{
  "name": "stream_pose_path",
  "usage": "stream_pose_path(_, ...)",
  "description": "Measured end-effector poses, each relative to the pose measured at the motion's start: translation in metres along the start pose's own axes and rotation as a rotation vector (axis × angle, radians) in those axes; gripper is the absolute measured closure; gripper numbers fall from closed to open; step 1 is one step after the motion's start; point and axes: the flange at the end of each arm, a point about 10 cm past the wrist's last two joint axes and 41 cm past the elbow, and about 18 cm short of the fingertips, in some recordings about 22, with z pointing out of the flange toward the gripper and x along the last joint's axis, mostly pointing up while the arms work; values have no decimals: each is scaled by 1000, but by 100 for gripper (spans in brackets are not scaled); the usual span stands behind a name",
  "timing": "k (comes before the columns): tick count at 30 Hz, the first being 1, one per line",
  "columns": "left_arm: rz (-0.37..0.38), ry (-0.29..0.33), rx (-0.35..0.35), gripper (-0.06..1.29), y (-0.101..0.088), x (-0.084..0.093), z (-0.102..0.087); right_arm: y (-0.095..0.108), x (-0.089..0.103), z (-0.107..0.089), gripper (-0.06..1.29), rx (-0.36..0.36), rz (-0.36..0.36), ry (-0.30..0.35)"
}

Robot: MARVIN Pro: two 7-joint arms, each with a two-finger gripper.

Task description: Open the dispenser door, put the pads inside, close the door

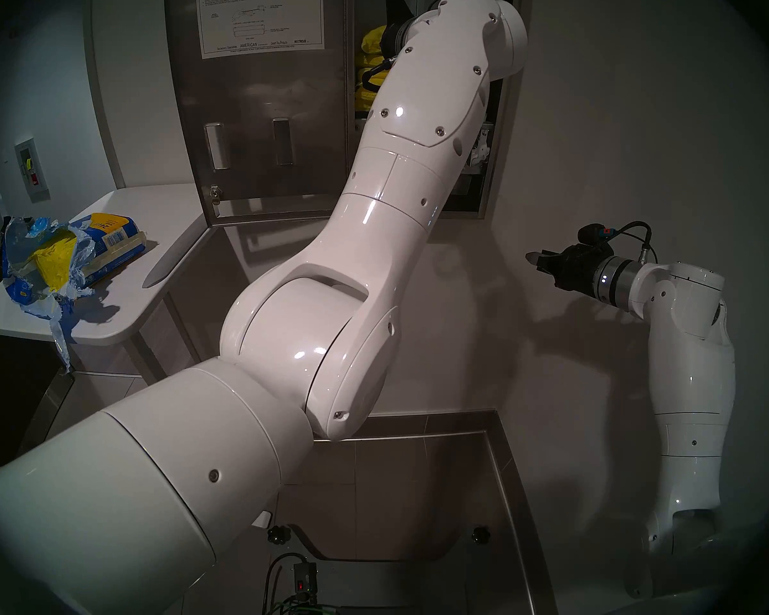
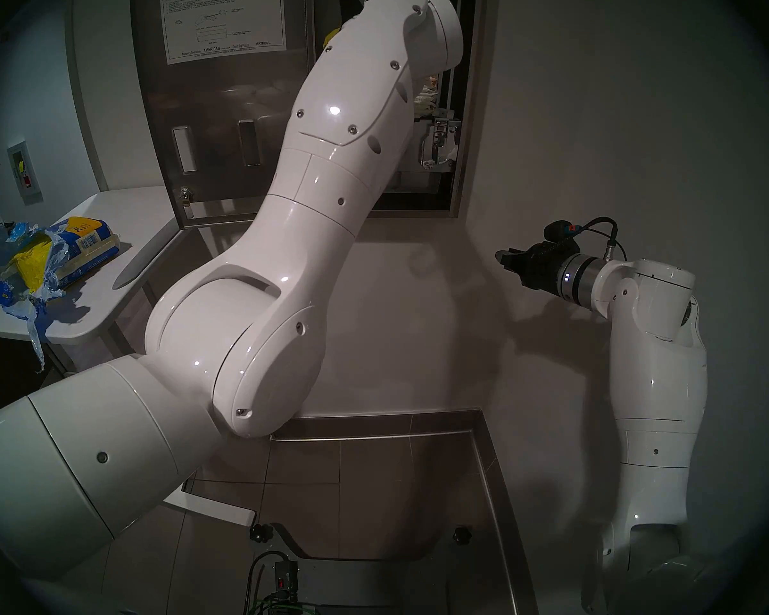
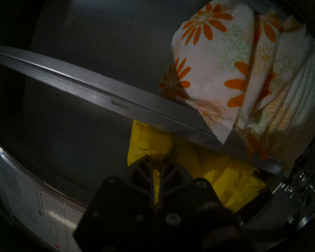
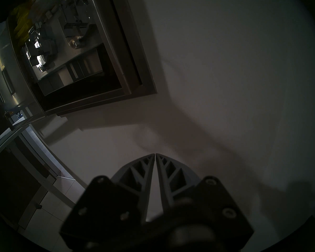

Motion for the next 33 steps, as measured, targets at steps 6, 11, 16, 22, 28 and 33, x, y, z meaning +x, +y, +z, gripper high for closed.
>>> stream_pose_path(6,-5,-34,-12,125,0,-2,10,0,0,0,108,0,0,0)
stream_pose_path(11,-10,-56,-5,125,-7,-8,19,0,0,0,108,0,0,0)
stream_pose_path(16,-26,-57,-3,125,-16,-11,23,0,0,0,108,0,0,0)
stream_pose_path(22,-56,-35,-7,125,-26,-8,19,0,0,0,108,0,0,0)
stream_pose_path(28,-85,-1,-2,125,-36,-3,10,0,0,0,108,0,0,0)
stream_pose_path(33,-98,27,-1,103,-43,2,0,0,0,0,108,0,0,0)
